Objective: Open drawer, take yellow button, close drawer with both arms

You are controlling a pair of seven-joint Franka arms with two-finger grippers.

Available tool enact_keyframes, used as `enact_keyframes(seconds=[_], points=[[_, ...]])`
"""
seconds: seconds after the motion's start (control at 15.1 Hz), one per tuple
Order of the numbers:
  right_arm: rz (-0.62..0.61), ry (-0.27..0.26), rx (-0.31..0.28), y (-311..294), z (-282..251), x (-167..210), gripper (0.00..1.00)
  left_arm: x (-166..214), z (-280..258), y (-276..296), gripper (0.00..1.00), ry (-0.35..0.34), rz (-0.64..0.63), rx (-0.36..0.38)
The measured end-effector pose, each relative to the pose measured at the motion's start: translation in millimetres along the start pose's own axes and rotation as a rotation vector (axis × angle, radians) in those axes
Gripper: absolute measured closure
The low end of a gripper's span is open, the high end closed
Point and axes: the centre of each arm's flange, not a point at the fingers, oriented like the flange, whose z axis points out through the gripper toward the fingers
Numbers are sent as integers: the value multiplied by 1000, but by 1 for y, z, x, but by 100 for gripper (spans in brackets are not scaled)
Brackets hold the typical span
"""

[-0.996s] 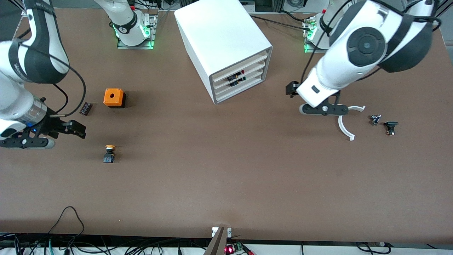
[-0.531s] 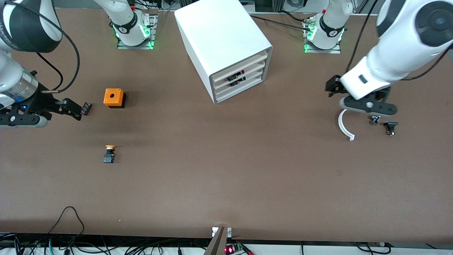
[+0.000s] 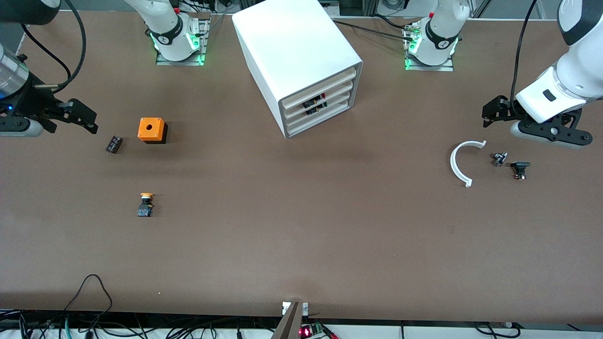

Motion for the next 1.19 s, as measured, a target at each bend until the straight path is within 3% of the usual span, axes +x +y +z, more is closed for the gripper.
enact_keyframes(seconds=[0.27,0.66,1.19], points=[[15,3,1,1,-13,-7,0,2,-7,-5,0,25,-38,3],[46,25,3,14,-23,-27,0,-1,-13,-5,0,9,-48,1],[54,40,5,9,-30,-28,0,-1,-15,-5,0,8,-49,0]])
